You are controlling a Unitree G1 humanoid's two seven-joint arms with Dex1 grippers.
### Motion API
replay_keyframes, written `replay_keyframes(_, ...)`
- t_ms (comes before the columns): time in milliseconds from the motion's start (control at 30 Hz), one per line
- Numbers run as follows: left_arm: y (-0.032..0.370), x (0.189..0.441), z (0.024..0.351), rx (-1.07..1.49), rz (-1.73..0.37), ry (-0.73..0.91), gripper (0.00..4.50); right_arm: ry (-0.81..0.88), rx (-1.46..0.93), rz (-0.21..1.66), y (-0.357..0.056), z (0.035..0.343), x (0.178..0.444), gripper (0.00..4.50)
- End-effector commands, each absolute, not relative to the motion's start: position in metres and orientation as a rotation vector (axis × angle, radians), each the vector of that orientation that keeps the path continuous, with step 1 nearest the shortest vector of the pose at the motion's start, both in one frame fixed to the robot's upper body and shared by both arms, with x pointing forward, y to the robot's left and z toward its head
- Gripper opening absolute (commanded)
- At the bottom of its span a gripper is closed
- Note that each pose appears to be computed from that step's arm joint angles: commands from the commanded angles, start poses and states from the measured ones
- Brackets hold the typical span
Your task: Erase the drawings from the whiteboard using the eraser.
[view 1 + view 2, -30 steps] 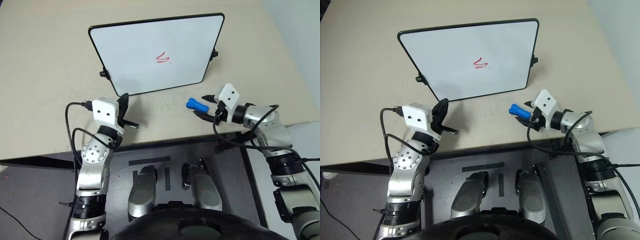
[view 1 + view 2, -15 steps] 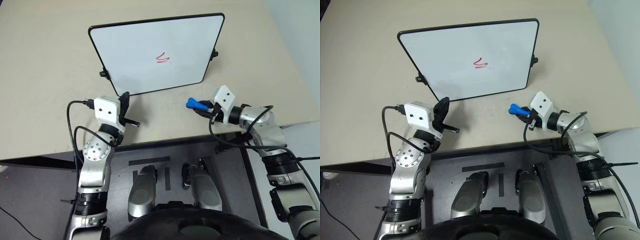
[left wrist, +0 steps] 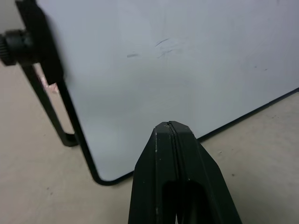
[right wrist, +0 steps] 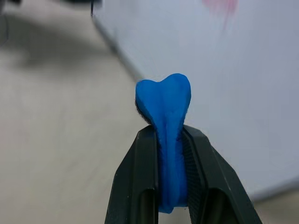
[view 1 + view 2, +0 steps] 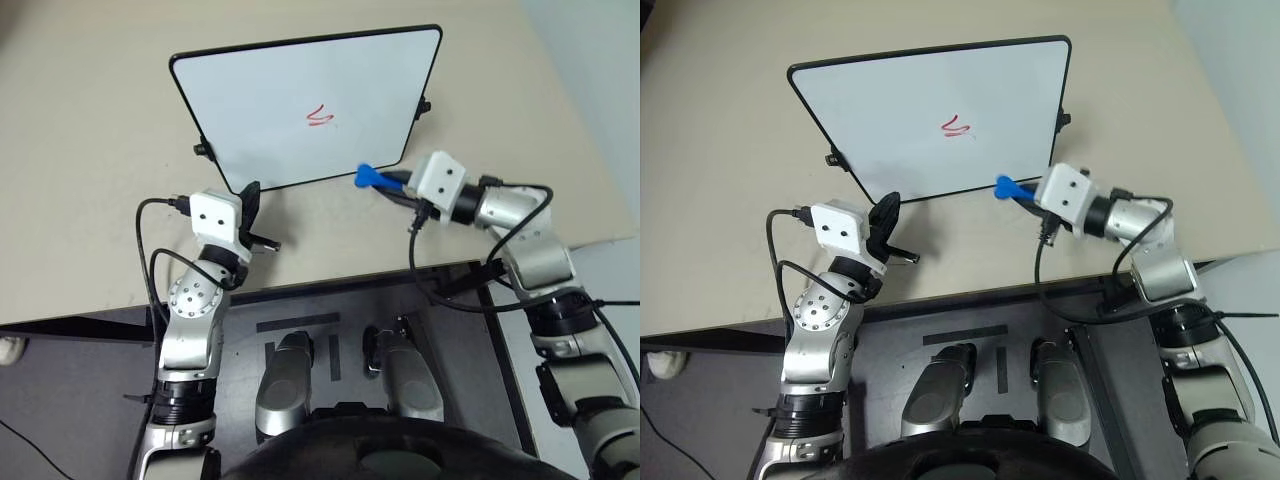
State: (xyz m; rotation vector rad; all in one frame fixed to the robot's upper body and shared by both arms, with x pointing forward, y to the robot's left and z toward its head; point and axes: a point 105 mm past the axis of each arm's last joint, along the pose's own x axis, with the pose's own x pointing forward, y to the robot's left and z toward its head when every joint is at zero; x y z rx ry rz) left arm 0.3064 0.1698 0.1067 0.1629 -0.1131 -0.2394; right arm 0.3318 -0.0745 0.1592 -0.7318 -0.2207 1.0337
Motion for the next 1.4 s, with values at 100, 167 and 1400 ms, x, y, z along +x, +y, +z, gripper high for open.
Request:
replay_keyframes(100,0.162,0.311,0.116,0.170,-0.264,-0.159,0.00,-0.507,-0.992,0.969,-0.048,0.186,0.345,0.38)
replay_keyframes(167,0.162,0.311,0.116,0.169,-0.263,-0.163,0.00,-0.576,-1.062,0.918,-0.043,0.191,0.355,0.38)
replay_keyframes(1400,0.162,0.313,0.119,0.169,-0.253,-0.188,0.00,-0.696,-1.195,0.825,-0.018,0.178,0.383,0.38)
